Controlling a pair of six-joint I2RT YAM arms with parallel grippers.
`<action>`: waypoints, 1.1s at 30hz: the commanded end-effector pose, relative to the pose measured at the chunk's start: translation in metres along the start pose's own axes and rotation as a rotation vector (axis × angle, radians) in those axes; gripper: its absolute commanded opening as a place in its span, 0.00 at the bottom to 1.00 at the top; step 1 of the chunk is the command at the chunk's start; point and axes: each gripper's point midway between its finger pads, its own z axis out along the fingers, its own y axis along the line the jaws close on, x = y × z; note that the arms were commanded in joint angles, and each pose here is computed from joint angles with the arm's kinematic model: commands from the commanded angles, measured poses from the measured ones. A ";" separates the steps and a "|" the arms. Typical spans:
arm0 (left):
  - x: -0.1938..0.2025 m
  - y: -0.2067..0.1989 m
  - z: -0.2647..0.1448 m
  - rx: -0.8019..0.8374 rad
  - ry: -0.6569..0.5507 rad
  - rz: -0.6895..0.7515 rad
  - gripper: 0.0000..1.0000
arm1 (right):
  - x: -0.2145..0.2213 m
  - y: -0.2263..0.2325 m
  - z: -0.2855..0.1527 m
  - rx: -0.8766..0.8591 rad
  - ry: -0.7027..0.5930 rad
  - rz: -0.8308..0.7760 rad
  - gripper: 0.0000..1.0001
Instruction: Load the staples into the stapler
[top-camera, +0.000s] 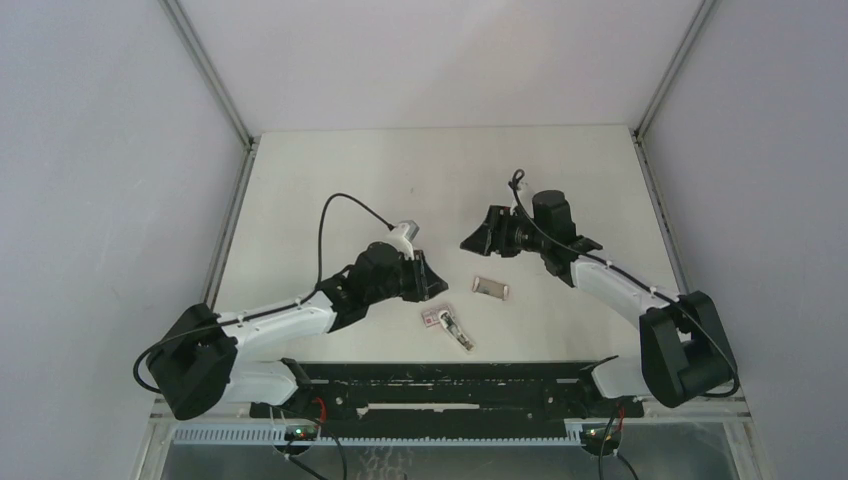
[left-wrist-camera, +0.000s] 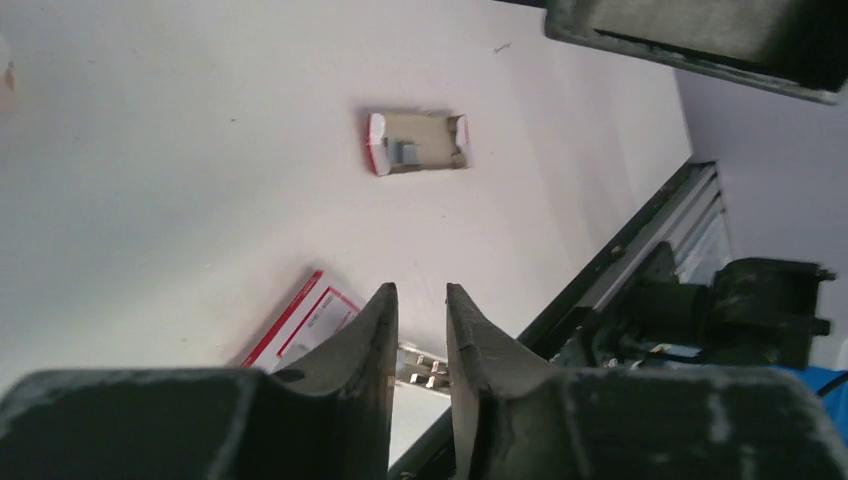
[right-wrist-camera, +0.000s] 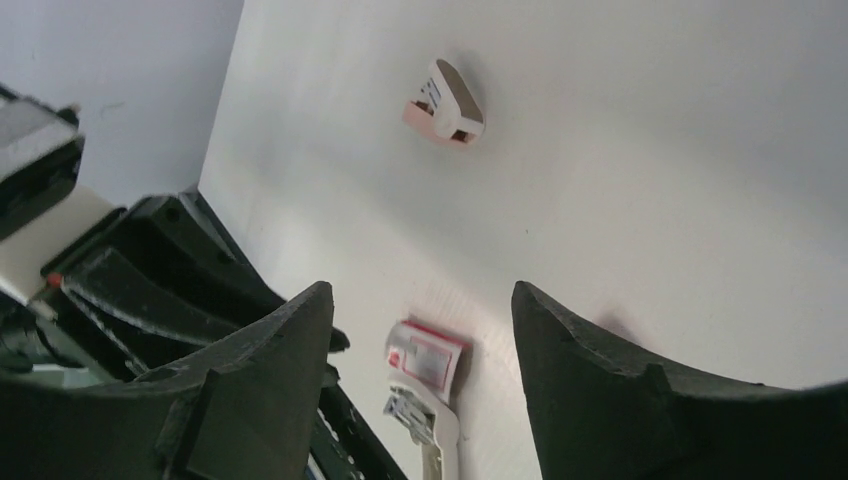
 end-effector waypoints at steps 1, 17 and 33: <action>-0.003 -0.005 -0.004 0.064 -0.025 0.068 0.36 | 0.008 0.010 -0.012 -0.013 -0.028 -0.163 0.66; -0.061 0.063 -0.069 -0.136 -0.210 0.000 0.81 | 0.122 0.013 -0.003 0.171 0.156 -0.487 0.73; -0.132 0.080 -0.142 -0.237 -0.310 0.058 0.85 | 0.165 0.009 0.032 0.265 0.346 -0.628 0.61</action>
